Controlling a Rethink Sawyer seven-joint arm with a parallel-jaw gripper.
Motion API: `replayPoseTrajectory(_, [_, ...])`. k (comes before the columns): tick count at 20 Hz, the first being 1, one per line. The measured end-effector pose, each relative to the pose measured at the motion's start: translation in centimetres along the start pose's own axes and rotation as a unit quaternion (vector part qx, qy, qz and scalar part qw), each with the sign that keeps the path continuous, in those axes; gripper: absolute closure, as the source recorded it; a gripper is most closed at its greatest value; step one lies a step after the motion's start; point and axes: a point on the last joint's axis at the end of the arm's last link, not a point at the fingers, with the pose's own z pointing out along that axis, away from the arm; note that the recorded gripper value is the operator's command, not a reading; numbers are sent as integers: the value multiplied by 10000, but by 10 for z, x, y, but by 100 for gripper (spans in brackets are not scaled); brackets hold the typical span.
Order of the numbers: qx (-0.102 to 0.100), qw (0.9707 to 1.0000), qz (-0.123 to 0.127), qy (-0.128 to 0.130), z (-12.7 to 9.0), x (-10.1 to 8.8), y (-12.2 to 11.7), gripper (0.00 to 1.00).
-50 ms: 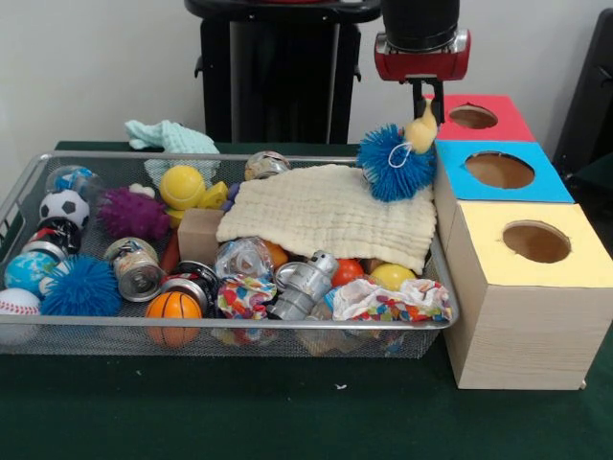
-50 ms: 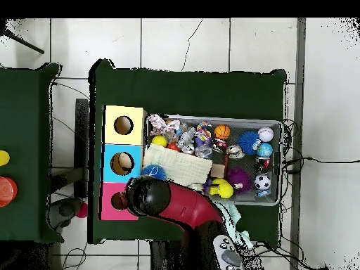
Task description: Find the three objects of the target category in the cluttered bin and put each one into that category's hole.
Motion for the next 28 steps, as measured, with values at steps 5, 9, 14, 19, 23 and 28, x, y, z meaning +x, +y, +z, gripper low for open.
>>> replayPoseTrajectory(5, [-26,9997,259,-31,-3,2,10,100])
replayPoseTrajectory(9, [-41,9994,350,-56,-5,0,11,100])
replayPoseTrajectory(14, [-52,9992,381,-62,-6,-1,11,100])
replayPoseTrajectory(19, [-53,9992,382,-62,-6,-1,11,100])
replayPoseTrajectory(23, [-65,9991,409,-62,-6,-1,11,100])
replayPoseTrajectory(28, [-84,9989,457,-49,-6,-1,11,100])
